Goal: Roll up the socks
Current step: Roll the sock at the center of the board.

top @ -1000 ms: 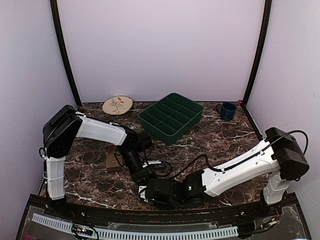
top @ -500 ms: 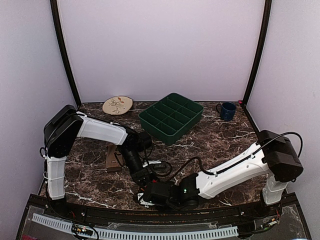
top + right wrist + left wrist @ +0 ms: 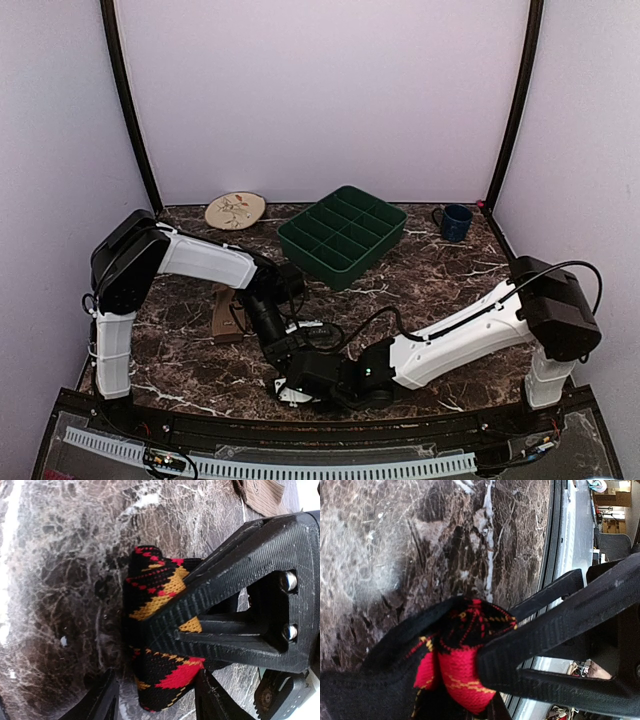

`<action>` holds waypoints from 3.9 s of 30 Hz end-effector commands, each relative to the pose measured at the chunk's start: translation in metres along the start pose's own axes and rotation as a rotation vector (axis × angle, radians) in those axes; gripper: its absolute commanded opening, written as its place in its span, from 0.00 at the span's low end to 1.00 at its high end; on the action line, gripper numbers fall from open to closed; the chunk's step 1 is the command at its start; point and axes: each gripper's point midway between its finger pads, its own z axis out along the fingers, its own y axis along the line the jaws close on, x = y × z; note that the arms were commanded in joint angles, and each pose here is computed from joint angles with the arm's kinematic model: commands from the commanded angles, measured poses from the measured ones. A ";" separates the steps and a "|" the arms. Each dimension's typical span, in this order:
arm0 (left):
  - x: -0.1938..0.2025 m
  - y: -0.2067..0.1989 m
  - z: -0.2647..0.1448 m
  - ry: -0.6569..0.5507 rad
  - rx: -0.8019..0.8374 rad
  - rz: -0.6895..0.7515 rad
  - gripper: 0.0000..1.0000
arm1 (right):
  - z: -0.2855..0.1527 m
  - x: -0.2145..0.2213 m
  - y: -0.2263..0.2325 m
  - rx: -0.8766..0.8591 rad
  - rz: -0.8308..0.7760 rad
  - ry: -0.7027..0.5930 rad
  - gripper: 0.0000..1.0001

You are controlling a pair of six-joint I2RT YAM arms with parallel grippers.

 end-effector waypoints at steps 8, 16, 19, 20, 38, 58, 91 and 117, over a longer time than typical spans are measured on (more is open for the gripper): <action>-0.001 0.012 -0.004 0.012 -0.026 -0.002 0.00 | 0.024 0.012 0.020 -0.110 0.003 0.035 0.26; -0.003 0.012 -0.008 0.003 -0.027 -0.005 0.00 | 0.026 0.019 0.023 -0.159 0.049 0.056 0.11; -0.005 0.012 -0.010 -0.002 -0.028 -0.007 0.00 | 0.027 0.025 0.026 -0.187 0.059 0.072 0.06; -0.005 0.013 -0.010 -0.001 -0.031 -0.009 0.00 | 0.025 0.017 0.021 -0.188 0.074 0.057 0.03; -0.010 0.020 -0.048 -0.112 -0.236 -0.029 0.40 | 0.021 0.008 0.019 -0.323 0.267 0.060 0.00; 0.008 0.039 -0.111 -0.420 -0.609 -0.057 0.42 | 0.008 -0.007 0.013 -0.578 0.484 0.057 0.00; 0.014 -0.007 -0.098 -0.605 -0.765 0.247 0.35 | 0.015 0.021 0.002 -1.084 0.977 0.123 0.00; -0.004 -0.012 -0.045 -0.278 -0.919 0.609 0.44 | 0.017 0.023 -0.006 -1.274 1.160 0.141 0.00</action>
